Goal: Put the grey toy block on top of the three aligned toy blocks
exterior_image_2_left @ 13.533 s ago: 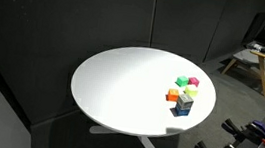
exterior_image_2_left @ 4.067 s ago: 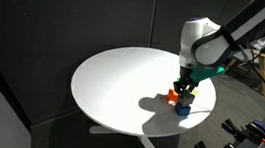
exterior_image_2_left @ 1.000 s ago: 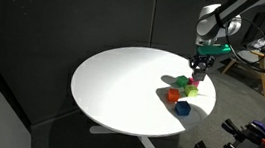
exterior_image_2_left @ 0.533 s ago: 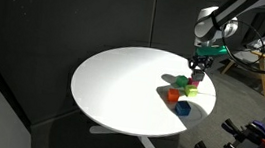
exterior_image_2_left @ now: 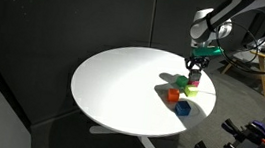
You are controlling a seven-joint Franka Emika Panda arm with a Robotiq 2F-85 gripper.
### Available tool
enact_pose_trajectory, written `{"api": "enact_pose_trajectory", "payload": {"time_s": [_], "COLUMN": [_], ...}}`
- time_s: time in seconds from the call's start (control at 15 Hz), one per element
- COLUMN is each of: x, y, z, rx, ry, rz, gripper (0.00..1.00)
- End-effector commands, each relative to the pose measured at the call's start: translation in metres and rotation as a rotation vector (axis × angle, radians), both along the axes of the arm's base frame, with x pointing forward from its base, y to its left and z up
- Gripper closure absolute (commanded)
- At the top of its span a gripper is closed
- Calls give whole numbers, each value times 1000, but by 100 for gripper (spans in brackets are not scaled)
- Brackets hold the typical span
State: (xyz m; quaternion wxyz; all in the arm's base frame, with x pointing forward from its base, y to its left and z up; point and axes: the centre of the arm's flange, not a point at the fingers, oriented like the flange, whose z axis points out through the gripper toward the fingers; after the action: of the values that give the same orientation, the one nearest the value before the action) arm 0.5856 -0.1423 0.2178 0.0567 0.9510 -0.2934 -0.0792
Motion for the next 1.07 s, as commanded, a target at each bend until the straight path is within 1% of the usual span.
{"api": "enact_pose_trajectory", "payload": {"time_s": [0.0,0.4,0.47,0.53,0.6,0.67,0.73,0.8,1.0], "x": [14,15,15,15,14,14,14,13,8], "y": [0,7,8,9,10,11,12,12,14], "z": [2,-4,-5,-5,-5,-5,-5,-5,-2], "rx": [12,7,4,4,4,5,5,5,10], "ry": [17,33,34,36,36,36,36,35,34], "rz": [-5,12,16,19,22,24,26,29,38], "gripper": [73,73,23,21,16,7,1,0,0]}}
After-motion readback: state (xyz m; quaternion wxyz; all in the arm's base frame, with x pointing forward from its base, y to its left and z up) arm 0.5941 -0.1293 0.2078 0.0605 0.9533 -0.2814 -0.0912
